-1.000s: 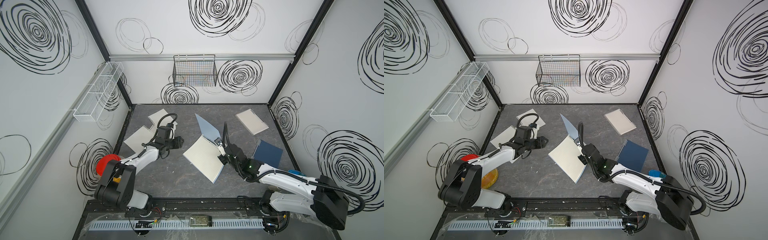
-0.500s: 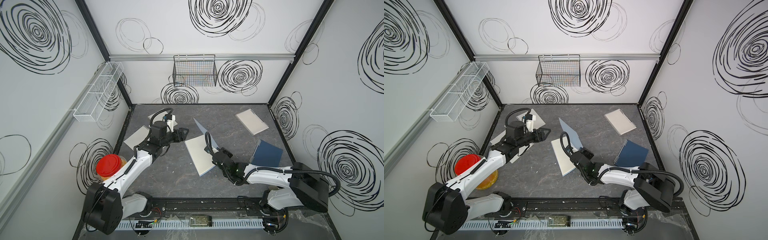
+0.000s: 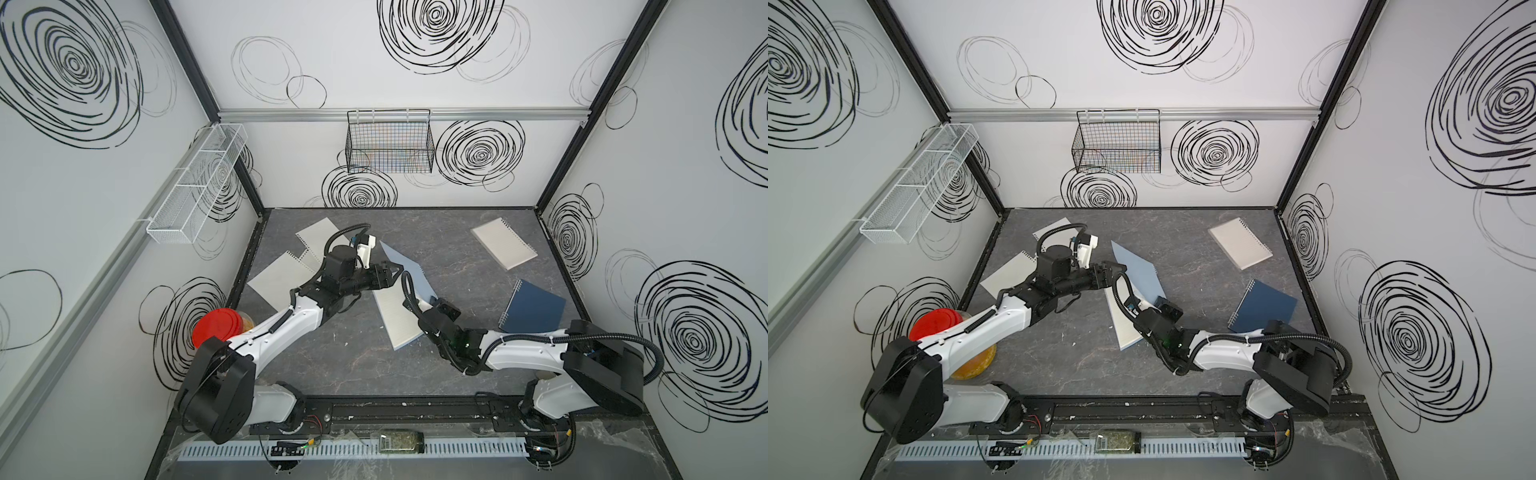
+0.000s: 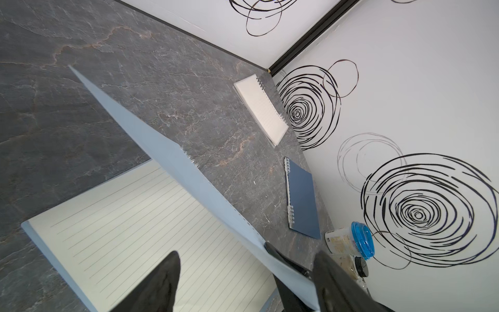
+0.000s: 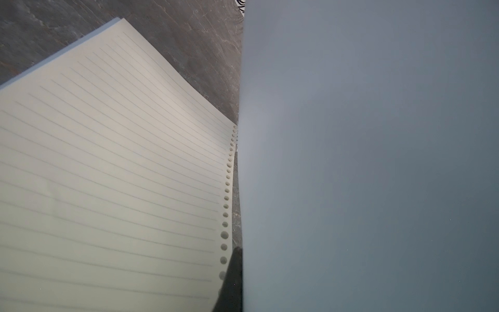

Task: Tear off pages from different notebooks
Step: Close the notebook at the center of the board.

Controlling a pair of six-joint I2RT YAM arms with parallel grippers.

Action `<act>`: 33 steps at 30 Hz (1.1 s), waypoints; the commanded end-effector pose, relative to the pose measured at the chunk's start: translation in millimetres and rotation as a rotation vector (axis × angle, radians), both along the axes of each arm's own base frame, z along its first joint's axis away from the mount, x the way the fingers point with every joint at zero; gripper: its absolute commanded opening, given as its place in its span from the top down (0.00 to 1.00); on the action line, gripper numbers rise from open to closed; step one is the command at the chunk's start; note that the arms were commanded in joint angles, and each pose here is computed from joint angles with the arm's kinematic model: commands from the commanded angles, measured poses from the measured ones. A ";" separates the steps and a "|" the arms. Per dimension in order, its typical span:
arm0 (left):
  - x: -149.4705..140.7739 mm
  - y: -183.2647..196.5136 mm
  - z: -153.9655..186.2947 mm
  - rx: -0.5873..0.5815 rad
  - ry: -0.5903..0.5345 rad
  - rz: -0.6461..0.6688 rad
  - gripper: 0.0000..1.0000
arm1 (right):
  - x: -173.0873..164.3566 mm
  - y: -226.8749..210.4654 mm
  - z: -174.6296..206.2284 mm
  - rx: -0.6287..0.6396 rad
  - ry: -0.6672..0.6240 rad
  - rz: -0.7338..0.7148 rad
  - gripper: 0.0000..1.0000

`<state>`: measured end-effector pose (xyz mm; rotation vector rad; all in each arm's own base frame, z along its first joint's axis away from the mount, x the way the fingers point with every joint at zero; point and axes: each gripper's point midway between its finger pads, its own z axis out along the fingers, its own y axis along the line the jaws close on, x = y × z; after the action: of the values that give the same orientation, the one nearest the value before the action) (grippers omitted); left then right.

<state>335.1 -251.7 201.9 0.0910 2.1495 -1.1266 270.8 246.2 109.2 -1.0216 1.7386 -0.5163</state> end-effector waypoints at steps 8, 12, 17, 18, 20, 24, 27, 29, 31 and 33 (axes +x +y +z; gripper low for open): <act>8.3 -17.0 4.6 -0.039 -0.009 -0.015 0.21 | 0.1 10.4 3.7 0.039 -0.033 -0.010 1.00; 13.8 -9.8 -0.4 -0.032 -0.005 0.029 0.20 | -1.0 10.5 0.1 0.047 -0.024 -0.011 1.00; 15.1 -12.6 8.1 -0.047 -0.024 0.018 0.18 | -2.4 8.6 -1.5 0.054 -0.020 -0.012 1.00; 15.6 -12.1 11.0 -0.052 -0.031 0.019 0.17 | -2.6 8.2 -1.7 0.057 -0.019 -0.013 1.00; 16.0 -13.3 12.6 -0.054 -0.034 0.016 0.18 | -3.1 7.7 -2.0 0.060 -0.017 -0.013 1.00; 15.9 -19.6 9.8 -0.063 -0.023 -0.002 0.23 | -3.6 7.5 -2.4 0.069 -0.012 -0.015 0.99; 14.8 -23.4 8.8 -0.078 -0.021 -0.009 0.41 | -3.8 7.7 -3.4 0.081 -0.002 -0.019 0.90; 15.0 -24.6 9.8 -0.090 -0.023 -0.009 0.59 | -5.3 10.1 -2.8 0.098 0.010 -0.011 0.86; 16.8 -24.6 9.3 -0.087 -0.021 -0.005 0.69 | -6.8 11.4 -1.2 0.120 0.019 -0.002 0.82; 18.4 -24.4 8.8 -0.084 -0.019 0.001 0.72 | -8.3 10.9 2.4 0.143 0.025 -0.001 0.75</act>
<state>344.8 -270.0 194.1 0.0495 2.1465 -1.1863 266.1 254.1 100.5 -0.9743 1.7711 -0.4414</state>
